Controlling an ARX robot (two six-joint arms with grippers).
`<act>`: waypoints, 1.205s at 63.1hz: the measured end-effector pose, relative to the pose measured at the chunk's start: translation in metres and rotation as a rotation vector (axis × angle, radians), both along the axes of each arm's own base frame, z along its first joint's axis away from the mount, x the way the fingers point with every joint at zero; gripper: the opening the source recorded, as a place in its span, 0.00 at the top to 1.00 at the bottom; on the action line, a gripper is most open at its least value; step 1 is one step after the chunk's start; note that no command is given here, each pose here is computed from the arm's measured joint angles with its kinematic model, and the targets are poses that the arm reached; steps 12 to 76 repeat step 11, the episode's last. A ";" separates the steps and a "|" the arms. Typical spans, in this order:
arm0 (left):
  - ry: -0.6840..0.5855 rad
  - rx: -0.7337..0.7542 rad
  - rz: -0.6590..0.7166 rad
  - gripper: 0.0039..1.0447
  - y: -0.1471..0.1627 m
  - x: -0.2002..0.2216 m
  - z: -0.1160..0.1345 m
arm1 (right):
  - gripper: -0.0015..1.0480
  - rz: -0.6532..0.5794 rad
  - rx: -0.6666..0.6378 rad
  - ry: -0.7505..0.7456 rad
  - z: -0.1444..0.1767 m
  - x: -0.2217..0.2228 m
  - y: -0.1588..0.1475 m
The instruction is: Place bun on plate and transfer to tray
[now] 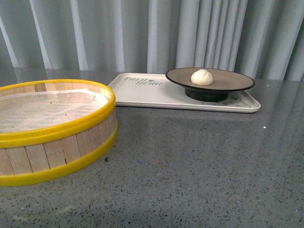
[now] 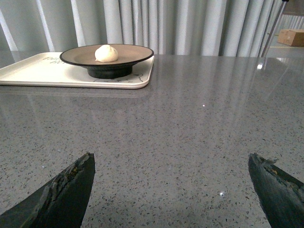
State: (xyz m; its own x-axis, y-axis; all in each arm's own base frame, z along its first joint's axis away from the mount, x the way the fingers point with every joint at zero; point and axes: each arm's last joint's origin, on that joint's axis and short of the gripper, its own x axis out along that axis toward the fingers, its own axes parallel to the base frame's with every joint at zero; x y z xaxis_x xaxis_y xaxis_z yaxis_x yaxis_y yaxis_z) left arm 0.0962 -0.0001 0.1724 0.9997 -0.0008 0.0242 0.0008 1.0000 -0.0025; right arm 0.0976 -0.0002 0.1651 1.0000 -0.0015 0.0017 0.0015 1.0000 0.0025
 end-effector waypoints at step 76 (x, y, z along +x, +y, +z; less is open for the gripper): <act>0.000 0.000 0.000 0.06 0.000 0.000 0.000 | 0.08 0.000 0.000 0.000 0.000 0.000 0.000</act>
